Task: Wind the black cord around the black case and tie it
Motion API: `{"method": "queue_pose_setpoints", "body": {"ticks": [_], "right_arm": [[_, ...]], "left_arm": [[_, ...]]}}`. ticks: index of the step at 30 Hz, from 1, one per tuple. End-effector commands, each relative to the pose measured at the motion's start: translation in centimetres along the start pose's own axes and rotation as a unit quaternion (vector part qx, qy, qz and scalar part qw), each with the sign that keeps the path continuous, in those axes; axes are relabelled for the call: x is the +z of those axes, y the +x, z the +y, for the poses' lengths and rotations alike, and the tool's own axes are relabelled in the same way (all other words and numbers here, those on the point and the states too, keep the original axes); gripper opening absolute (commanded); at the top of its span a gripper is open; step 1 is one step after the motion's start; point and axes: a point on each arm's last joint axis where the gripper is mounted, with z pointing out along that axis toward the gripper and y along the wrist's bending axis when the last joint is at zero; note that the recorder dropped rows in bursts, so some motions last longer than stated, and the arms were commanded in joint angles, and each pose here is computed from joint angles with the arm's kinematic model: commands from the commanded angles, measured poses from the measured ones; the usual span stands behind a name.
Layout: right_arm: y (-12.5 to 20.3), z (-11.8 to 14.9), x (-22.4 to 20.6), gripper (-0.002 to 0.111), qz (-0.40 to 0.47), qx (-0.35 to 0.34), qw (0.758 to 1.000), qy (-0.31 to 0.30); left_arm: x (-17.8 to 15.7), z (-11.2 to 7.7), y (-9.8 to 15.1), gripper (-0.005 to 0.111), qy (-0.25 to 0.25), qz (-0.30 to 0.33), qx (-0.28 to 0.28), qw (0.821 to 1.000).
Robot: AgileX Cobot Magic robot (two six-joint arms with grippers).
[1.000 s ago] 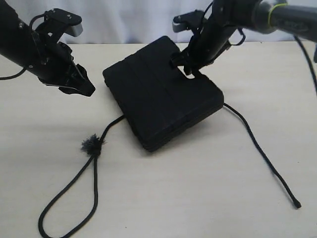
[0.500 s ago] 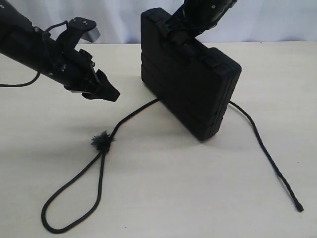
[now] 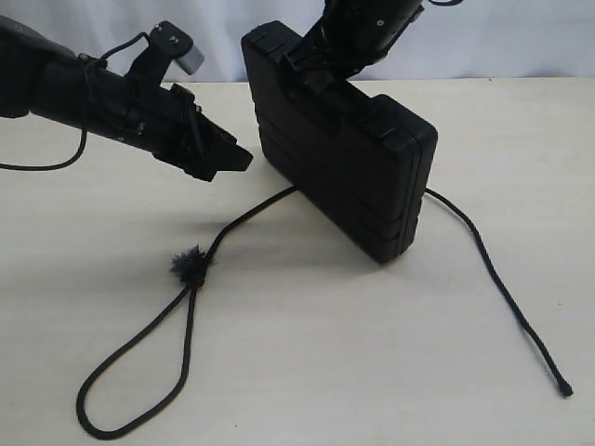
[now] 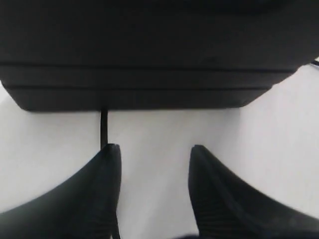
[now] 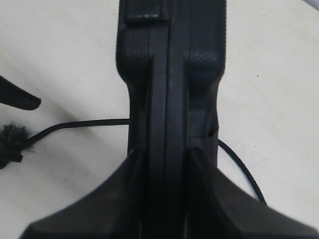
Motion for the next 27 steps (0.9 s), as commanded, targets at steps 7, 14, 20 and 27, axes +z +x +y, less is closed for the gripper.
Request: {"method": "queue_pose_setpoints", "body": {"ticks": [7,14,20,27], "right_arm": [[1.0,2.7,0.0,0.024,0.060,-0.005,0.996,-0.064],[0.8,4.7,-1.1,0.052,0.052,-0.028,0.996,-0.071],[0.9,4.4,-4.5,0.065,0.034,-0.037,0.997,-0.053],[2.4,3.2,-10.6,0.065,0.002,-0.024,0.999,0.034]], "left_arm": [[0.0,0.2,-1.1,0.042,-0.011,-0.063,0.023,0.998],[0.0,0.2,-1.2,0.042,-0.012,-0.071,0.016,0.997],[0.0,0.1,-1.2,0.042,-0.010,-0.071,0.014,0.997],[0.0,0.1,-1.2,0.042,-0.010,-0.071,0.012,0.997]]}}
